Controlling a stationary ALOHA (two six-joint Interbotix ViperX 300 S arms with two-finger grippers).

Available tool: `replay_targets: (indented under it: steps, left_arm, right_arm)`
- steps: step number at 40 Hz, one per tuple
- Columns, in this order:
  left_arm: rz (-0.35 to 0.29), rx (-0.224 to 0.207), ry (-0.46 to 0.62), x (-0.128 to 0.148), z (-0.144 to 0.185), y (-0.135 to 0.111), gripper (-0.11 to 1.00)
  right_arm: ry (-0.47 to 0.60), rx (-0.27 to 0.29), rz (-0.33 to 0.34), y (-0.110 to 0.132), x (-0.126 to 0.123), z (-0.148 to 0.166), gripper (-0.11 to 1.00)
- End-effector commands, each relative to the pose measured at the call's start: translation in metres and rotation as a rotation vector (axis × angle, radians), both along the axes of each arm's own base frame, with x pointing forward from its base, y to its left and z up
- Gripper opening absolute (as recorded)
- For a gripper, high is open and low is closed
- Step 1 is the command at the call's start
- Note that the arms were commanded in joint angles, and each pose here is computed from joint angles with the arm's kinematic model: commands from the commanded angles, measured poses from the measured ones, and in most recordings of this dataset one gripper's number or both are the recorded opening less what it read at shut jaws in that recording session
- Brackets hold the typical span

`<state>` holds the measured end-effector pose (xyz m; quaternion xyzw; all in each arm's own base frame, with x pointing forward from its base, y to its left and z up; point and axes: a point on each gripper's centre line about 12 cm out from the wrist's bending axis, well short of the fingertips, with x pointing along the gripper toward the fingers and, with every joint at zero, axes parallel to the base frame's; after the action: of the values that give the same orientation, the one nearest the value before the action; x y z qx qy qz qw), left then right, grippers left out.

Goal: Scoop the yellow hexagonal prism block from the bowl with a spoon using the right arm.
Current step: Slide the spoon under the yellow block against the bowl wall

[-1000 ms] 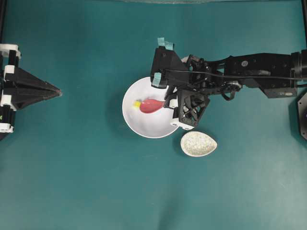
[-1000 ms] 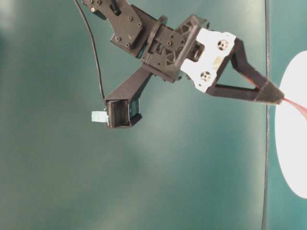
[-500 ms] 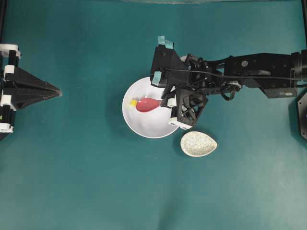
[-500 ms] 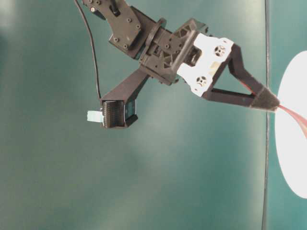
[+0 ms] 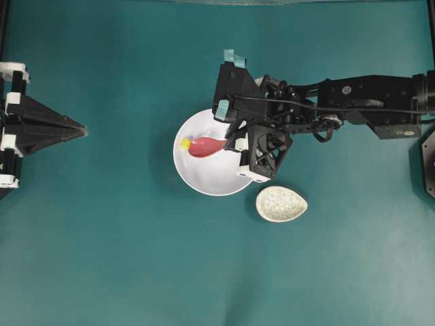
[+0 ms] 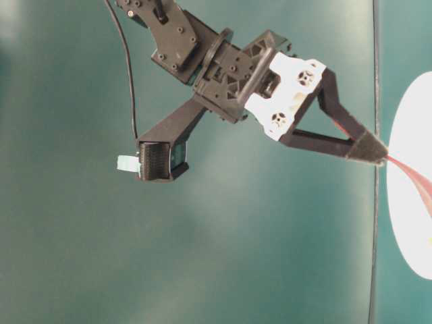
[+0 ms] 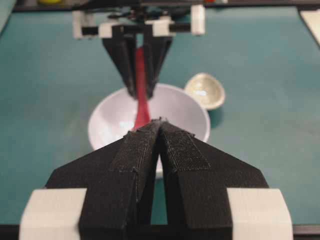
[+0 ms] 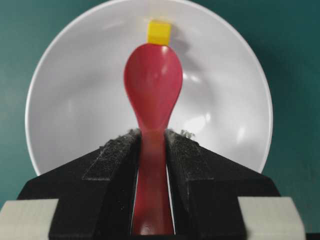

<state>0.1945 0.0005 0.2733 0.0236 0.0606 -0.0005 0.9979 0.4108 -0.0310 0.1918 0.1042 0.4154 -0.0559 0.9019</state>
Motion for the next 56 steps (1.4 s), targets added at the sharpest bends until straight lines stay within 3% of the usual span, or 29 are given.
replay_targets:
  steps: [1,56]
  left_arm:
    - [0.001,0.002,-0.02,0.0017,0.0075,0.0003,0.03]
    - [0.0,0.002,-0.02,0.0017,0.0075,0.0,0.03]
  right_arm:
    - [-0.049,-0.007,0.0,-0.0008,0.0057,0.0136,0.24]
    - [-0.081,-0.021,0.002,-0.0018,0.0083,0.0159,0.24]
